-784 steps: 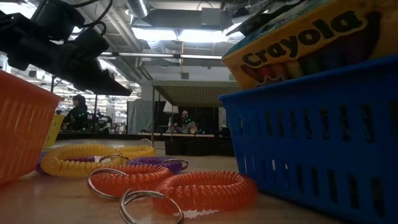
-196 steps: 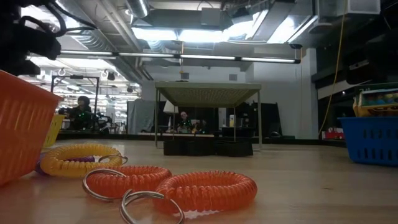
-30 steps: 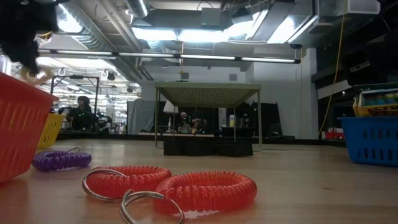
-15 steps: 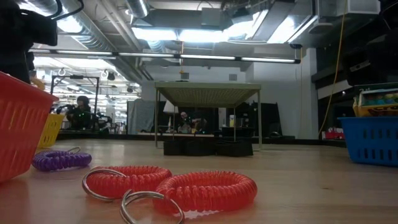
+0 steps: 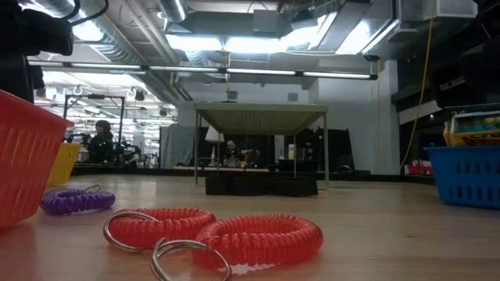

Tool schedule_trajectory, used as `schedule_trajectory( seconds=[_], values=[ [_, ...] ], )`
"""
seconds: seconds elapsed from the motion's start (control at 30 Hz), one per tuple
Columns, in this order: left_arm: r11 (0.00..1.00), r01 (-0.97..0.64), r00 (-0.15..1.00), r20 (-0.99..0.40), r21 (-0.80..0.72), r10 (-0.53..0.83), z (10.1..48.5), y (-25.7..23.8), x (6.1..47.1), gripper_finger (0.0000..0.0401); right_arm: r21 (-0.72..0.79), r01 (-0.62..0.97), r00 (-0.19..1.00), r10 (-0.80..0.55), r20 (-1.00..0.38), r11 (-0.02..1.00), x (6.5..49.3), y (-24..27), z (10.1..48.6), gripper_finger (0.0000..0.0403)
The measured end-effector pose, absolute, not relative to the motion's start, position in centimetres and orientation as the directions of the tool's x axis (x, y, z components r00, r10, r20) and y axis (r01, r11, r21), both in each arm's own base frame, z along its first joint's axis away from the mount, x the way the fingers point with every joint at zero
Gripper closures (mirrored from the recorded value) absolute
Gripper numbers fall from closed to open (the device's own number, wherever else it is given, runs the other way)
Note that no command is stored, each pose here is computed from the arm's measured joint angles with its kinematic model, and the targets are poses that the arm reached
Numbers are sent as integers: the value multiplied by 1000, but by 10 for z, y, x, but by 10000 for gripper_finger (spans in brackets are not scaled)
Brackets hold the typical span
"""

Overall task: Pick & Place Office Desk Supplies
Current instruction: Put the violet spring keychain into the yellow bin

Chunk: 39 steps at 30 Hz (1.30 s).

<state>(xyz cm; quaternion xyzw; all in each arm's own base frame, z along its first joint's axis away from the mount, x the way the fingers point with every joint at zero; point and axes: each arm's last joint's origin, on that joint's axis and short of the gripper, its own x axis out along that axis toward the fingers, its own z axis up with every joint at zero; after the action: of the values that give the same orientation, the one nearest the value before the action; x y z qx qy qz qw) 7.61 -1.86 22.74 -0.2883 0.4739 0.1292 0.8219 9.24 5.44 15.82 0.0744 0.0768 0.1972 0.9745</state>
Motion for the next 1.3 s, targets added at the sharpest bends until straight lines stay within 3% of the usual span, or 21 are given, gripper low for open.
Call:
schedule_trajectory(
  seconds=[0.13,0.33,0.43,0.67,0.9,1.2,1.3],
  values=[
    [806,-440,544,-832,-397,-113,212,-23,88,256,171,-371,912,393,-120,913,92,54,158,304],
    [825,-269,735,-660,-498,-159,190,-32,121,248,160,-373,912,393,-120,914,92,54,158,304],
    [841,-237,759,-633,-486,-152,189,-35,133,249,160,-373,912,393,-120,914,92,54,158,304],
    [905,-248,701,-709,-345,-78,182,-48,169,249,196,-367,911,394,-120,909,92,54,158,304],
    [988,-138,605,-796,-74,25,173,-68,222,249,203,-368,910,396,-121,907,92,54,158,304],
    [999,37,548,-837,27,3,188,-92,285,249,170,-375,910,397,-121,911,92,54,158,305],
    [994,86,480,-877,66,16,180,-101,296,249,153,-380,909,399,-121,912,92,54,158,305]
  ],
)
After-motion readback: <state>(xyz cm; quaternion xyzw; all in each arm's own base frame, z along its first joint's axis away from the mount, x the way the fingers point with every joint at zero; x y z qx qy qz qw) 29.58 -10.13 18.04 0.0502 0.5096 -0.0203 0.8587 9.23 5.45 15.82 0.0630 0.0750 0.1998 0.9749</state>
